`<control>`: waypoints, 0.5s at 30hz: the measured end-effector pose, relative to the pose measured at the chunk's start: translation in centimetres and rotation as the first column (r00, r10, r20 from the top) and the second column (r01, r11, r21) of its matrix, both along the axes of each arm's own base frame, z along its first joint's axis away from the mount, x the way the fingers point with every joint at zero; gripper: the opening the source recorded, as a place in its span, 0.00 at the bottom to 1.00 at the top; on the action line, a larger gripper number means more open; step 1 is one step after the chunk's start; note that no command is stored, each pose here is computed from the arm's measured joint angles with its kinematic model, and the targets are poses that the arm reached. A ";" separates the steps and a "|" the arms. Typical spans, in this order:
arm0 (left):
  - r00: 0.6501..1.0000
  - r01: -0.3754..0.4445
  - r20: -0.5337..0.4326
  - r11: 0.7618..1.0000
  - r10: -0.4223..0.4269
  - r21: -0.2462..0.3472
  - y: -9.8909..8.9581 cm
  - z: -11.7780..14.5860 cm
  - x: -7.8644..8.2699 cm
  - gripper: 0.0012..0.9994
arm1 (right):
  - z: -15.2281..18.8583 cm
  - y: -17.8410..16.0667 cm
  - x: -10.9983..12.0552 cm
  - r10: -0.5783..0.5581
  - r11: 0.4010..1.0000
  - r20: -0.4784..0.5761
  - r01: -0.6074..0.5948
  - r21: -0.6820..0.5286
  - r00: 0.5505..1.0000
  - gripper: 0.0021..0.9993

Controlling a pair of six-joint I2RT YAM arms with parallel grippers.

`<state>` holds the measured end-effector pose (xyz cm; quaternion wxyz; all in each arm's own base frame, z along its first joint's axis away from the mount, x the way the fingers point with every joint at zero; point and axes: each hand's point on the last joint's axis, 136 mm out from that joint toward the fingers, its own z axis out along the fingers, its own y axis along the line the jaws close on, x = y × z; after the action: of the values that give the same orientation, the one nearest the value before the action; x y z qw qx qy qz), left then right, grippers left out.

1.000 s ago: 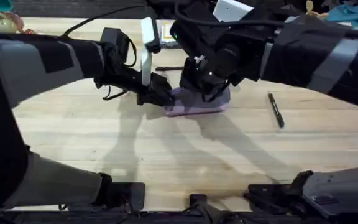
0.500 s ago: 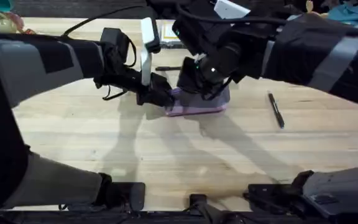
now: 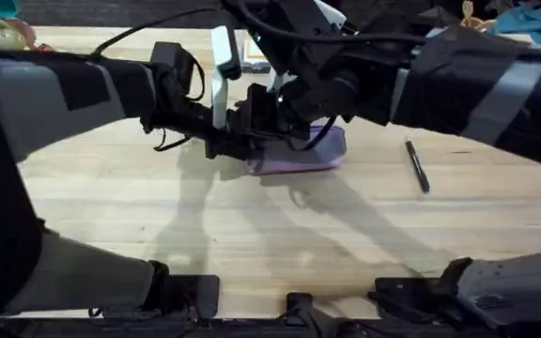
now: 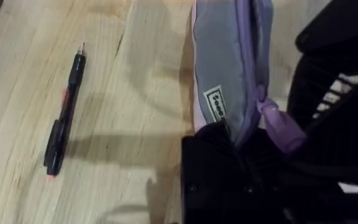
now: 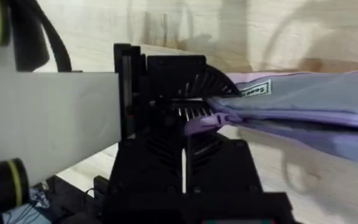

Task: Unzip the bag, pick up the pens from the table one at a time and place them inside, then zip the bag closed.

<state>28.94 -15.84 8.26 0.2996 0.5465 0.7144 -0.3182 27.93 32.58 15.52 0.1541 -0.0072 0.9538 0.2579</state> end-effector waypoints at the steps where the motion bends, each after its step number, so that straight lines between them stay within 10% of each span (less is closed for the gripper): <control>1: 1.000 -0.001 0.000 1.000 0.001 0.000 0.0 0.0 0.0 0.05 | 0.0 0.0 0.0 0.007 1.000 0.002 -0.007 -0.001 1.000 0.03; 5: 1.000 -0.001 0.000 1.000 0.001 0.000 0.0 0.0 0.0 0.05 | 0.0 0.0 -0.1 0.067 0.998 0.028 -0.066 -0.017 0.997 0.03; 9: 1.000 0.000 0.004 1.000 0.000 -0.006 0.1 0.1 0.0 0.05 | -0.2 -1.2 0.0 0.117 0.991 0.046 -0.114 -0.066 0.992 0.53; 10: 1.000 -0.001 0.006 1.000 0.001 -0.005 0.1 0.1 0.1 0.05 | 0.5 -2.6 0.0 0.144 0.986 0.067 -0.137 -0.096 0.987 0.84; 15: 1.000 0.000 0.006 1.000 0.000 -0.004 0.1 0.1 0.1 0.05 | 4.0 -5.1 -2.8 0.298 0.948 0.139 -0.275 -0.163 0.945 1.00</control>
<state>29.02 -15.74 8.32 0.3027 0.5470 0.7128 -0.3178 25.17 27.50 19.49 0.1909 -0.1777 0.9427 0.2080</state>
